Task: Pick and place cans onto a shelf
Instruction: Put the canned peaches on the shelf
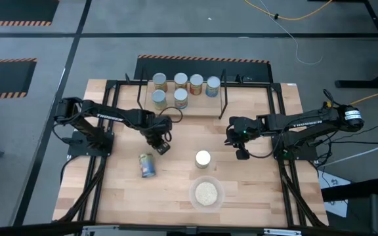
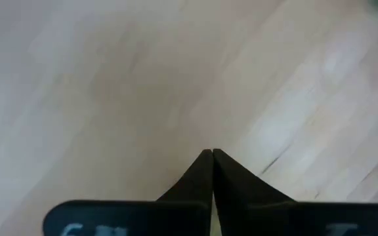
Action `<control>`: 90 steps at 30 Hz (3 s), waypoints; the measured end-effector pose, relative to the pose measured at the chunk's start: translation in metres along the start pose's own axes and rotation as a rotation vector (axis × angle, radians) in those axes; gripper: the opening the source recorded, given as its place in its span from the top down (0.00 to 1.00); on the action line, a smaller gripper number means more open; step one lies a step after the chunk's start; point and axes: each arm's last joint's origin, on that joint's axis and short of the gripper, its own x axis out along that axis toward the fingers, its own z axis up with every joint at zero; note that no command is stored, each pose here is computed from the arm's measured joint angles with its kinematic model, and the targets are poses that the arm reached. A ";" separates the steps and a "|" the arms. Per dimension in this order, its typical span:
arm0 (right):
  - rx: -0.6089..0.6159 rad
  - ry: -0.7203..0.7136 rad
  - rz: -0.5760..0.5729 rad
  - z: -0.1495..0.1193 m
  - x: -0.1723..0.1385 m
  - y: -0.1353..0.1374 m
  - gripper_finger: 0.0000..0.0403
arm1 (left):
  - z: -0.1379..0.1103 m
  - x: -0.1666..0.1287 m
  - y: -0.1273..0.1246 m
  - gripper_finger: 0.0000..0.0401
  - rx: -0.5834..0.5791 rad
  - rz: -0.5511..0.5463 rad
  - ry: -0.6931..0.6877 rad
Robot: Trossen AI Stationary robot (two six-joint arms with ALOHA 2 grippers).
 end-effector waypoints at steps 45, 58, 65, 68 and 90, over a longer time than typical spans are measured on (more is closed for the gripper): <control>-0.250 -0.403 -0.092 0.052 -0.012 -0.005 0.87 | -0.023 -0.063 -0.022 0.69 -0.066 -0.336 -0.073; -0.271 -0.499 -0.084 0.160 0.011 -0.019 0.87 | -0.126 -0.055 -0.080 0.69 -0.090 -0.264 -0.098; -0.265 -0.473 -0.076 0.196 0.059 -0.027 0.87 | -0.173 -0.034 -0.094 0.69 -0.105 -0.202 -0.064; -0.263 -0.453 -0.071 0.206 0.083 -0.029 0.87 | -0.191 -0.022 -0.096 0.69 -0.117 -0.160 -0.038; -0.255 -0.471 -0.088 0.211 0.193 -0.046 0.87 | -0.226 0.050 -0.091 0.69 -0.122 0.103 -0.098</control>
